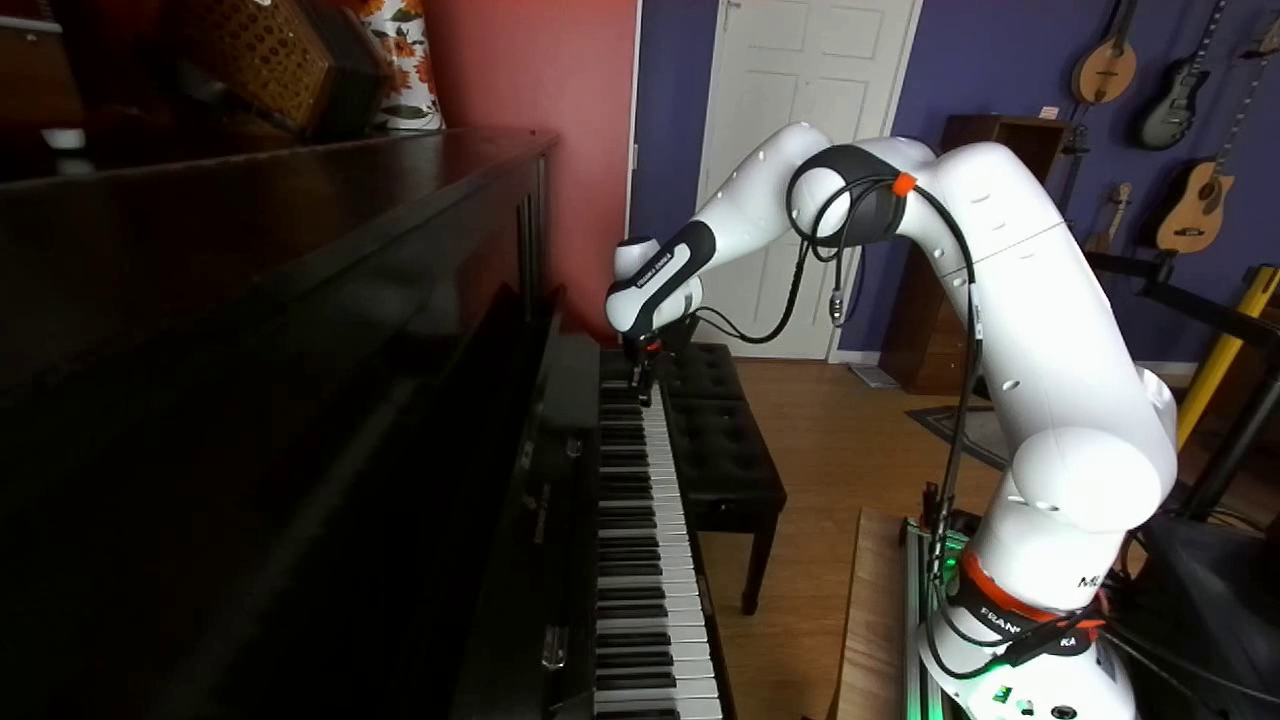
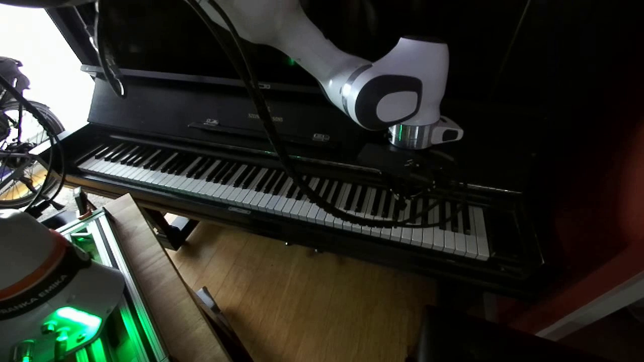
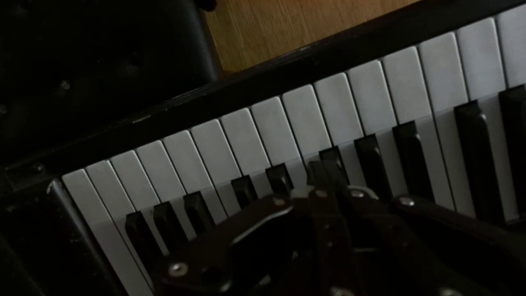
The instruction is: Press the fifth black key to the right on the keyboard
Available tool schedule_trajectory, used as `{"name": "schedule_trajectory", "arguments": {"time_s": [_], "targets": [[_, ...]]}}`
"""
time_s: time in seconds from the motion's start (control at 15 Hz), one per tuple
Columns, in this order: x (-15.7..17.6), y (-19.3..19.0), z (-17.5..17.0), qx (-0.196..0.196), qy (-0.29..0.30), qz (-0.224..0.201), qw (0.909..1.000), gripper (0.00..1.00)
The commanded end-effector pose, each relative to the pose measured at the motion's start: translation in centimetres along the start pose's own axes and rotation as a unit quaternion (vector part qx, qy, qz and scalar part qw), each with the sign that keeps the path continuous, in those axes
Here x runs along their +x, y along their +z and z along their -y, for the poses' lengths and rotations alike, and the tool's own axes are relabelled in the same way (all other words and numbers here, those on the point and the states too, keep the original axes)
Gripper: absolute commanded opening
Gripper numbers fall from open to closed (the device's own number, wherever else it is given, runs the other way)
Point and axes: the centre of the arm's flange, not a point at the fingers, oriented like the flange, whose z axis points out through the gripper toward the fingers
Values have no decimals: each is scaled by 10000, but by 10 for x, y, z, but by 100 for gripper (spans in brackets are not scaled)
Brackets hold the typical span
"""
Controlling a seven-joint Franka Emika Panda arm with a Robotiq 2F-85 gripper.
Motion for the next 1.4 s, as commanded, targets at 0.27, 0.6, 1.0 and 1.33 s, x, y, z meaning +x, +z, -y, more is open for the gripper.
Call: {"name": "schedule_trajectory", "arguments": {"time_s": [0.27,0.6,1.0,1.33], "targets": [[17,34,-18,59,635,-306,9975,0],[20,39,-18,94,722,-319,9968,0],[22,45,-17,108,754,-283,9967,0],[23,52,-16,116,786,-241,9965,0]]}}
